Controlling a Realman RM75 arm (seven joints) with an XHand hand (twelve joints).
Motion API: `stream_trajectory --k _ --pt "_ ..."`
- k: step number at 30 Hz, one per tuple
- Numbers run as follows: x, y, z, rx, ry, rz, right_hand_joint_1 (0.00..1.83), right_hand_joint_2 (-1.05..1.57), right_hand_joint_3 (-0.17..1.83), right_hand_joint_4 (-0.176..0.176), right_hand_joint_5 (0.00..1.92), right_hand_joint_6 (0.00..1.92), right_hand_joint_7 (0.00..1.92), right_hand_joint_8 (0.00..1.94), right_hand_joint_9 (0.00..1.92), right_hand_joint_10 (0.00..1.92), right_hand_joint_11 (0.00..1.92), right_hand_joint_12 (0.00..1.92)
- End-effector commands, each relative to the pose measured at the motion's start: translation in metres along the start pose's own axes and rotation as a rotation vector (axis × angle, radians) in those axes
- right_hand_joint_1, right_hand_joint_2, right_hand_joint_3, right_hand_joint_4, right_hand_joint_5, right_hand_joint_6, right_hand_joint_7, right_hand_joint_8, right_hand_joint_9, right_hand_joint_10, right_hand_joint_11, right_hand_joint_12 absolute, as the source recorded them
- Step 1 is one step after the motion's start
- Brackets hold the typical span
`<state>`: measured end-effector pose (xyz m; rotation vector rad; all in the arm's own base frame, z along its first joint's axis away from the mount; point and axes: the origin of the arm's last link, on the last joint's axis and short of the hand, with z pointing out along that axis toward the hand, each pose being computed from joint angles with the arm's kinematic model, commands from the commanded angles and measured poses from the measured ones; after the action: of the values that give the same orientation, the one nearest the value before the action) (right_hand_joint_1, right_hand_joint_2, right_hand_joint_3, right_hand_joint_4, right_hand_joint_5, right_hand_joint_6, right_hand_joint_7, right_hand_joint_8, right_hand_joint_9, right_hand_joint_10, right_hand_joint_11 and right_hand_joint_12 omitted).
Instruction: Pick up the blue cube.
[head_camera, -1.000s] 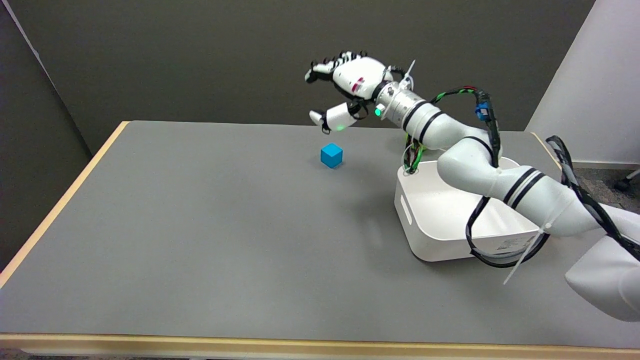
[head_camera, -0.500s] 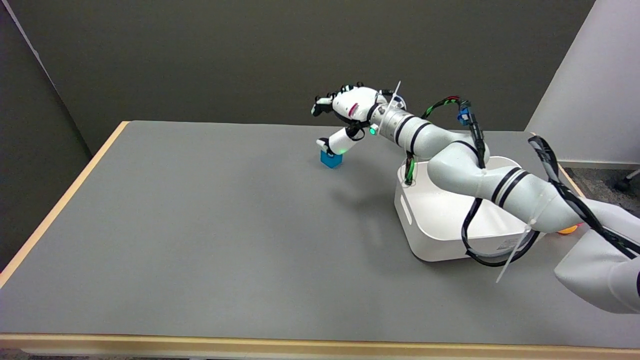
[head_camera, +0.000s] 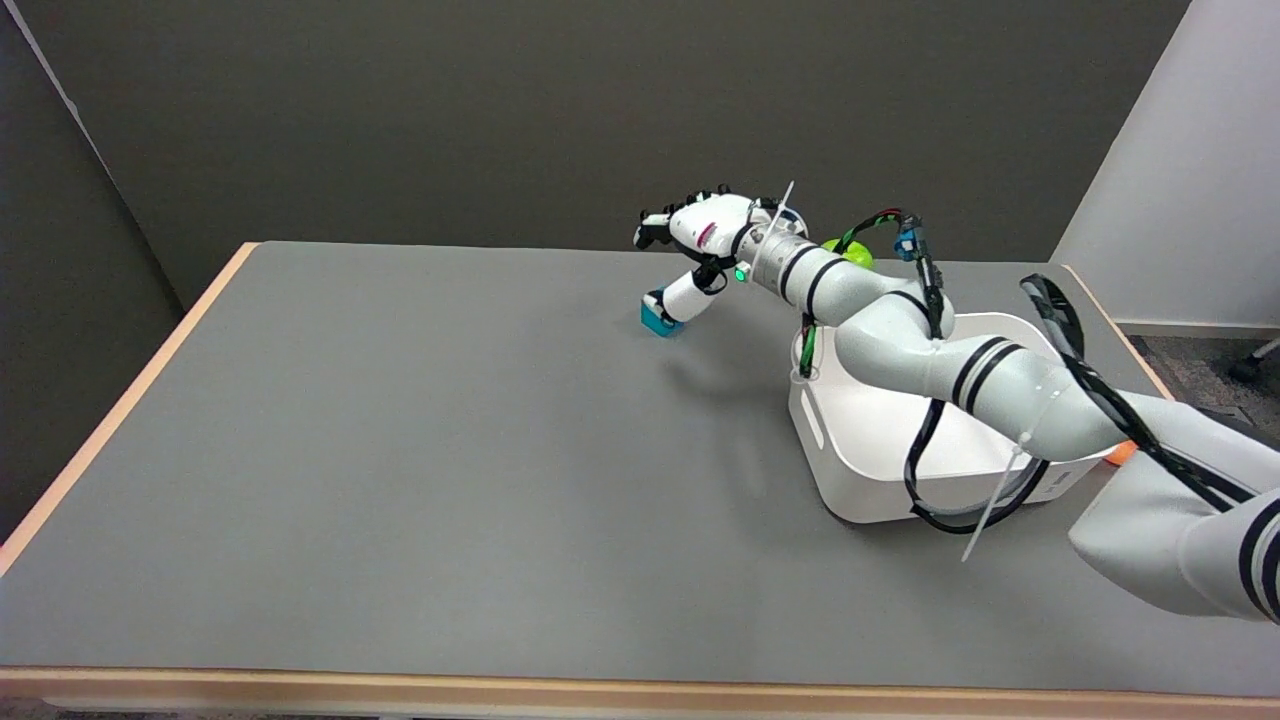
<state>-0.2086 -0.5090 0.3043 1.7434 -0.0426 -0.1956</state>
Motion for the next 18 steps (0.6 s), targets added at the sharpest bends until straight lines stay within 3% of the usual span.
stream_trajectory --k 1,8,18 --pt "-0.016 0.001 0.015 -0.046 0.0 0.019 0.69 0.68 1.0 0.081 0.23 0.51 0.37 0.44 0.38 0.84 0.18 1.27" --pt "-0.028 0.005 0.016 -0.073 -0.019 0.036 0.76 0.67 0.96 0.072 0.22 0.45 0.36 0.39 0.36 0.84 0.15 1.29" --pt "-0.052 0.01 0.016 -0.113 -0.076 0.059 0.7 0.65 0.95 0.071 0.21 0.44 0.35 0.39 0.35 0.84 0.14 1.28"
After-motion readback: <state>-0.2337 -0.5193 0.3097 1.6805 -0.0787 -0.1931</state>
